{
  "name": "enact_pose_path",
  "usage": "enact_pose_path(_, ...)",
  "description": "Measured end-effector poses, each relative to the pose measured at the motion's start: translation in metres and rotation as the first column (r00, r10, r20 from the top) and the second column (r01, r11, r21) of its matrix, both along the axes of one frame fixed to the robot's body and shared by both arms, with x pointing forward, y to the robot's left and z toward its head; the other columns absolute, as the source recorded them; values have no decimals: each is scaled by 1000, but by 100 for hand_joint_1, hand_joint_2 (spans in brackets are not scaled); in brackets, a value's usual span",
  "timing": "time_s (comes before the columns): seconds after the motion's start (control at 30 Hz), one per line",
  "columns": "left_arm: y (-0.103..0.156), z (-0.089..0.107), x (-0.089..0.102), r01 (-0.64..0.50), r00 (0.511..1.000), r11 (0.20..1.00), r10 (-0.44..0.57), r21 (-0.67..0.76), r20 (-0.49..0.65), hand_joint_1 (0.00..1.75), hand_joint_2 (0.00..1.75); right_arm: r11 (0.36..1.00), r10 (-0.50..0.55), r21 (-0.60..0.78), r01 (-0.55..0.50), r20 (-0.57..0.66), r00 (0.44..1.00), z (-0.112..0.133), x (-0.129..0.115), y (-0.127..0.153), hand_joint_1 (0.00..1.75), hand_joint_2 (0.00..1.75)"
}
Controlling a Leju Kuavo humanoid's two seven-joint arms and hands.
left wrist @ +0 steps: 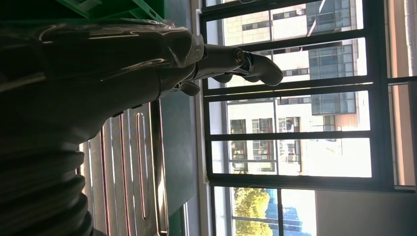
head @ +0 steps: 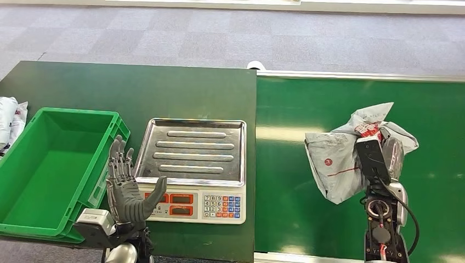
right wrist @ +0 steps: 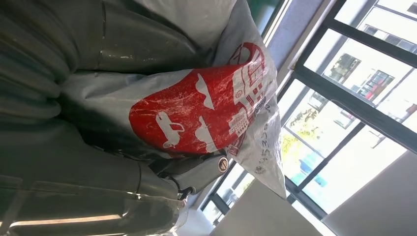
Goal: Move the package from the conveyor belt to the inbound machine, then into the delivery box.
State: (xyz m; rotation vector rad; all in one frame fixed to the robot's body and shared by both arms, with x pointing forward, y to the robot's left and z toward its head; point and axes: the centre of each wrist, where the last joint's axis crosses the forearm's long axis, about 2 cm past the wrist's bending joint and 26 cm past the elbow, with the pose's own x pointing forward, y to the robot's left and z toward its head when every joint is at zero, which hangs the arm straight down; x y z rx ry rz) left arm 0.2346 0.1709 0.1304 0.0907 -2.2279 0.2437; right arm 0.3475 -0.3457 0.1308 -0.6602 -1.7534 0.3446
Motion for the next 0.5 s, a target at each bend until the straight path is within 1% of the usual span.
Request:
enact_pose_path(0.13,0,1,1,5,1000,1000,-5,0,5,0,175,999,-17,-28,19,73,997,9,0,-1,175,175)
enact_pose_path(0.2,0,4,5,8,1000,1000,-8,1,17,0,175,998,-23,-50,29,124,992,23,3,-4,175,175)
enact_pose_path(0.27,1,8,9,3,999,1000,-4,3,33,0,175,997,-3,-70,15,166,986,42,10,-6,175,175)
enact_pose_path(0.37,3,15,18,-17,998,1000,17,5,58,0,175,990,85,-128,-61,191,978,73,29,3,175,175)
enact_pose_path(0.43,6,19,23,-38,997,999,38,6,72,0,175,976,158,-179,-124,190,969,90,45,19,175,175)
enact_pose_path(0.5,9,23,28,-64,994,998,63,11,86,0,175,959,226,-215,-185,184,957,102,61,40,175,175)
